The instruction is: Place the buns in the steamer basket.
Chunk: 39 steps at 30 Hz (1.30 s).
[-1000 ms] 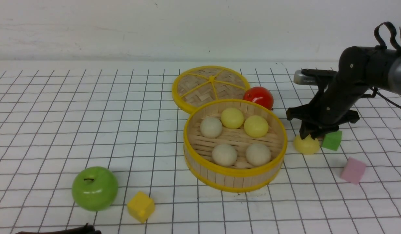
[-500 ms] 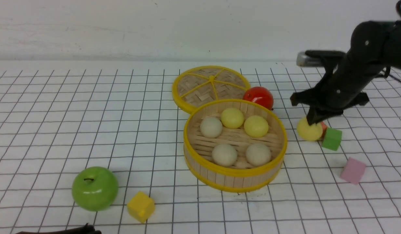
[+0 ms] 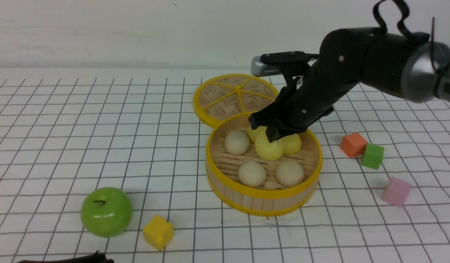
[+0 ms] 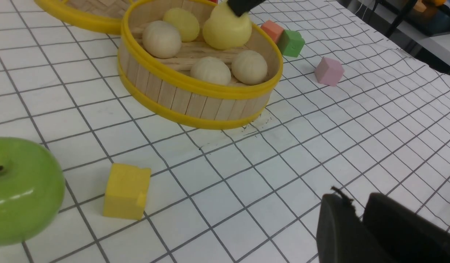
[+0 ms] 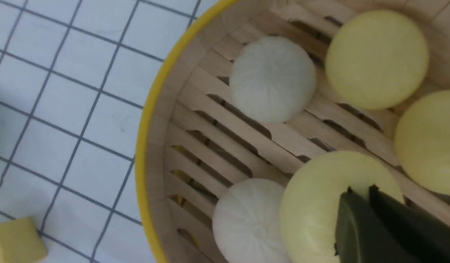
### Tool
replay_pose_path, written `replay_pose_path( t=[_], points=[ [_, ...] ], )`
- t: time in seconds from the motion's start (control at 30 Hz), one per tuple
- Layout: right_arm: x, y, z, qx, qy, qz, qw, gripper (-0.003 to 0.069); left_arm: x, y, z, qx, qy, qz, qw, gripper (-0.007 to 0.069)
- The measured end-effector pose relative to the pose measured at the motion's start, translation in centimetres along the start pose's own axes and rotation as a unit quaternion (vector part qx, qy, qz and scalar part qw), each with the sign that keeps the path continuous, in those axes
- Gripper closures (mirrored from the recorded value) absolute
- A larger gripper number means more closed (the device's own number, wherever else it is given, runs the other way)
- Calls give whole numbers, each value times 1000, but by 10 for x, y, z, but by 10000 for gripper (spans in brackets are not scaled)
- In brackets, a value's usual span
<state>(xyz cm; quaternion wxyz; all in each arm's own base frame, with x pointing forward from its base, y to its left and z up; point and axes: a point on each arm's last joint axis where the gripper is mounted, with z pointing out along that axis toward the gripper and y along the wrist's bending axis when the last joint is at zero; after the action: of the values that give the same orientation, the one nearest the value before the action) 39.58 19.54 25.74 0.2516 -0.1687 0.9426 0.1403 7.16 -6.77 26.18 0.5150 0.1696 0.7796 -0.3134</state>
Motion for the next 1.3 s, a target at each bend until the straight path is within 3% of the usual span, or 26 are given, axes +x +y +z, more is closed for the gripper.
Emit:
replay_pose_path(
  t=[0.43, 0.63, 0.77, 0.8, 0.87, 1.03, 1.13, 1.23, 1.3],
  points=[
    [2, -7, 35, 6, -10, 6, 1000, 643, 0, 0, 0, 0, 0, 0, 1000, 513],
    [5, -11, 53, 11, -9, 7, 1000, 598, 0, 0, 0, 0, 0, 0, 1000, 508],
    [4, -11, 53, 11, -12, 10, 1000, 472, 0, 0, 0, 0, 0, 0, 1000, 505],
    [4, -11, 53, 11, -11, 11, 1000, 472, 0, 0, 0, 0, 0, 0, 1000, 505],
    [3, -9, 43, 9, -11, 22, 1000, 363, 0, 0, 0, 0, 0, 0, 1000, 505],
    [-6, 2, -19, 2, -31, 12, 999, 221, 0, 0, 0, 0, 0, 0, 1000, 498],
    [-5, 7, -66, 7, -38, 3, 999, 232, 0, 0, 0, 0, 0, 0, 1000, 497],
    [11, 10, -113, 20, -31, 13, 999, 311, 0, 0, 0, 0, 0, 0, 1000, 494],
    [37, 10, -147, 31, -20, 32, 999, 435, 0, 0, 0, 0, 0, 0, 1000, 491]
  ],
)
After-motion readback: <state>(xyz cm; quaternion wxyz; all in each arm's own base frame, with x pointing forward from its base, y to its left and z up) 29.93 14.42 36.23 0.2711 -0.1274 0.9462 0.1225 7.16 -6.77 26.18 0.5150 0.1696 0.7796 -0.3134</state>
